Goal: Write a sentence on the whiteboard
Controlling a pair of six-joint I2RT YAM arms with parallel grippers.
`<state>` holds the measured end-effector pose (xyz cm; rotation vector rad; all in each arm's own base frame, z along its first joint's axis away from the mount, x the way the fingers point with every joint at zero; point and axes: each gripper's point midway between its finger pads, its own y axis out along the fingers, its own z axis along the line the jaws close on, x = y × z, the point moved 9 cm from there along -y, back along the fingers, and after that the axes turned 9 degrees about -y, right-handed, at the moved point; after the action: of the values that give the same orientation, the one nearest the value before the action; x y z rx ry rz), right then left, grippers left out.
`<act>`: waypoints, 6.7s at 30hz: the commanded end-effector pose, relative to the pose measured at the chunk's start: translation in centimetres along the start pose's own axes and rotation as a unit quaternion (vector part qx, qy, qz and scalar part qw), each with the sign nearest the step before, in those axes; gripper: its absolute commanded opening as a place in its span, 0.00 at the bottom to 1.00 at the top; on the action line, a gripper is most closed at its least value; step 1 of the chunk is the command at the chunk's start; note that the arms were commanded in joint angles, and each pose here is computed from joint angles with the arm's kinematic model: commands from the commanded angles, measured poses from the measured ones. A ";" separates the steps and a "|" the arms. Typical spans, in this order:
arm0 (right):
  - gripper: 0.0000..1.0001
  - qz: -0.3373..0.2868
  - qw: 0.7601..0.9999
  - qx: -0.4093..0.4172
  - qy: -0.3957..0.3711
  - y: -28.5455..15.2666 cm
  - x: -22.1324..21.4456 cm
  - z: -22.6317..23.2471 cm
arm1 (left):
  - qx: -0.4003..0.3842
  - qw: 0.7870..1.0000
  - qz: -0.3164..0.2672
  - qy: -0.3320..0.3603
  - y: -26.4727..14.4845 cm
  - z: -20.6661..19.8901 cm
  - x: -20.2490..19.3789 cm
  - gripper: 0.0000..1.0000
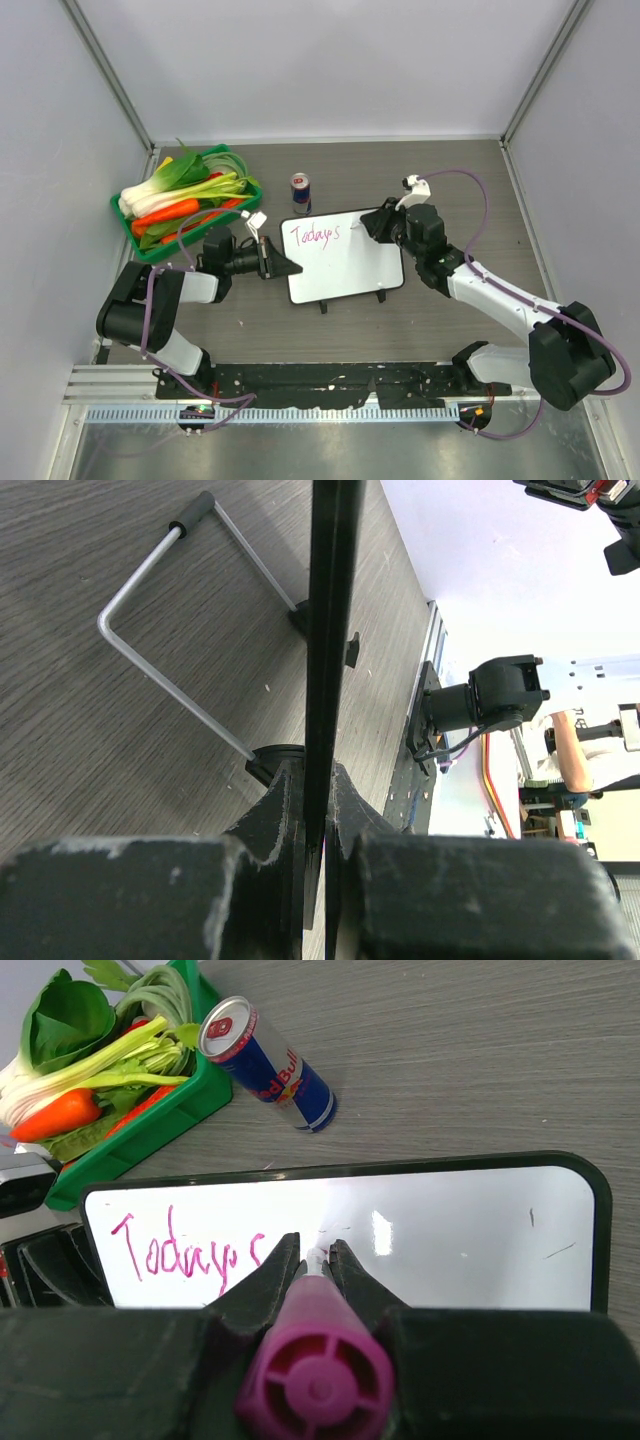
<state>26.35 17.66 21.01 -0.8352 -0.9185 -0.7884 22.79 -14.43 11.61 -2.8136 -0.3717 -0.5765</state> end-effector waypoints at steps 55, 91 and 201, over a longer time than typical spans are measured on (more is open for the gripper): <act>0.01 -0.021 0.999 -0.047 -0.012 -0.2 1.1 -0.7 | 0.037 0.999 -0.011 -0.014 0.2 1.2 -0.1 0.00; 0.01 0.028 0.999 -0.034 -0.024 -1.2 -1.6 -1.4 | 0.037 0.999 -0.010 -0.016 0.2 1.2 -0.1 0.00; 0.01 -0.073 0.997 -0.019 -0.017 -6.6 1.0 -1.0 | 0.038 0.999 -0.009 -0.016 0.2 1.2 -0.1 0.00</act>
<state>21.07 13.91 21.97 -0.8276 -0.9696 -0.8630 22.84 -14.44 11.61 -2.8127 -0.3710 -0.5818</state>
